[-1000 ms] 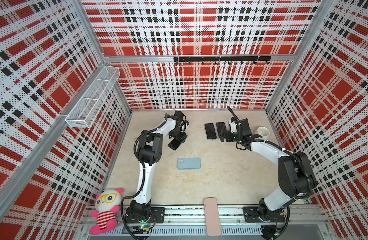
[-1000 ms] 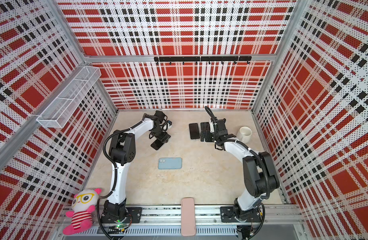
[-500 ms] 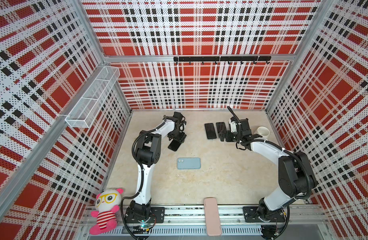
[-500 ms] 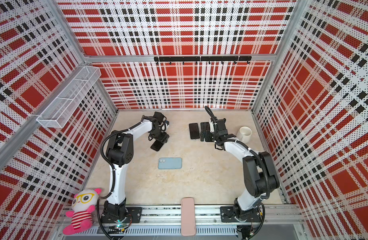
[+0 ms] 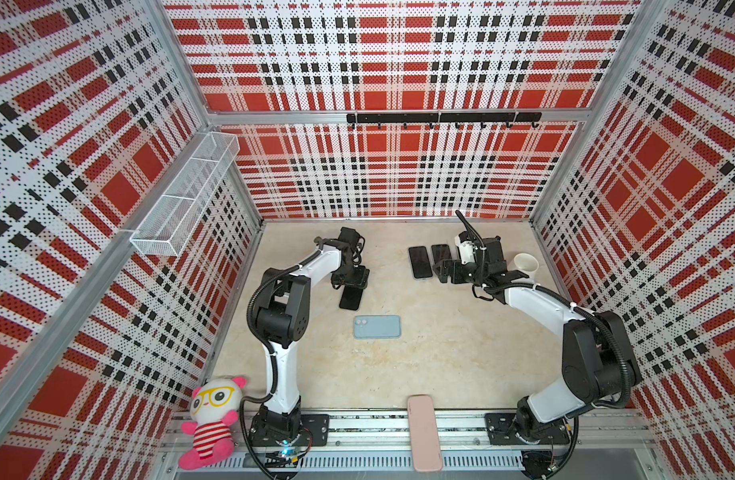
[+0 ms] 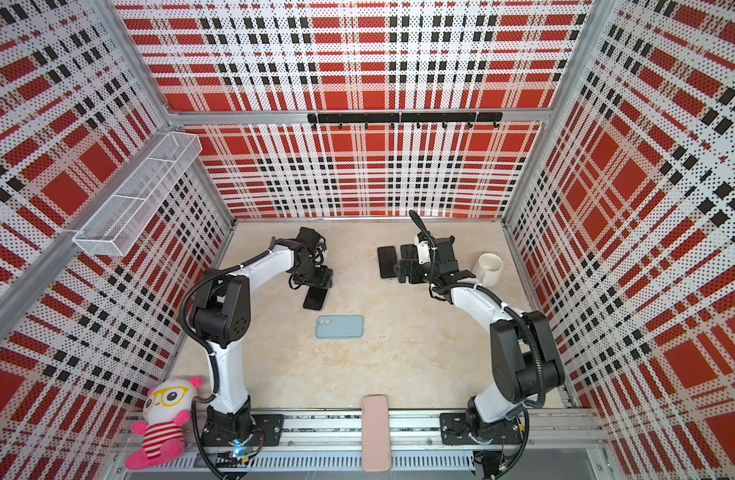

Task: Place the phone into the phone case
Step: 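Lift the black phone with the left gripper while right gripper grasps its edge, then release the phone from the left gripper and move it over the pale blue case, then grasp the case's lens-hole end with left gripper while right gripper lowers phone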

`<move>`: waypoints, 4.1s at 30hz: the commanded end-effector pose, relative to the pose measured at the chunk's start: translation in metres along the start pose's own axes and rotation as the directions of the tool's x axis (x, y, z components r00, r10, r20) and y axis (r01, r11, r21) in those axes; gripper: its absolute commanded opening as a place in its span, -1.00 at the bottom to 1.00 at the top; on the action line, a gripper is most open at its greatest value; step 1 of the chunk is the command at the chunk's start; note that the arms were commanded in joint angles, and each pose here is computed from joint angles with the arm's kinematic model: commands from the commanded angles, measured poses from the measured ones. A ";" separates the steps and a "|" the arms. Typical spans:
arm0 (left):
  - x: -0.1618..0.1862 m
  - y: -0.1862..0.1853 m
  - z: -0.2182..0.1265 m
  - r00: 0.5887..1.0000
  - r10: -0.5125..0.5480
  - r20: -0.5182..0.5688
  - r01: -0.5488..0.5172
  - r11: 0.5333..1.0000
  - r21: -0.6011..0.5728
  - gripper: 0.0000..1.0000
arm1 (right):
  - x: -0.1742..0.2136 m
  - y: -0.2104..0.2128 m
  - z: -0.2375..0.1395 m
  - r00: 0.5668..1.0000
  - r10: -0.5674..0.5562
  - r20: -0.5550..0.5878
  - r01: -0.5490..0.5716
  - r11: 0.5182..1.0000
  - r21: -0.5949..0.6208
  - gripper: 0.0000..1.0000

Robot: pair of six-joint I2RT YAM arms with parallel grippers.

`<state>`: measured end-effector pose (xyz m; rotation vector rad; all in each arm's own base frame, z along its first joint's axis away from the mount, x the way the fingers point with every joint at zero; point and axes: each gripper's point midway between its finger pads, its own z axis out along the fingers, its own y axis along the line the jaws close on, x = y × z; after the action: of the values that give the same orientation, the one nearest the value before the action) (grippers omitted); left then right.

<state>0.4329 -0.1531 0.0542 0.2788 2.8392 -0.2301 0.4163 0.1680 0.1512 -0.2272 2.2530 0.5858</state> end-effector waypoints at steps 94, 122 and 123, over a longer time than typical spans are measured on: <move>0.005 -0.047 -0.103 0.783 -0.310 0.539 0.279 0.950 0.140 0.53 | 0.100 0.016 -0.082 0.989 0.139 -0.054 -0.143 0.987 -0.074 -1.00; 0.130 -0.051 -0.026 0.978 -0.183 0.102 0.181 0.983 0.030 0.20 | 0.102 0.026 -0.108 0.881 0.355 -0.313 -0.441 0.855 -0.273 -1.00; 0.133 -0.049 -0.025 0.980 -0.179 0.092 0.178 0.984 0.015 0.18 | 0.103 0.028 -0.109 0.882 0.338 -0.329 -0.433 0.857 -0.280 -1.00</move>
<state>0.2956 -0.1737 0.0500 -0.0118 2.7470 -0.3131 0.2693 0.1307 0.1307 0.0675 2.4954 1.1110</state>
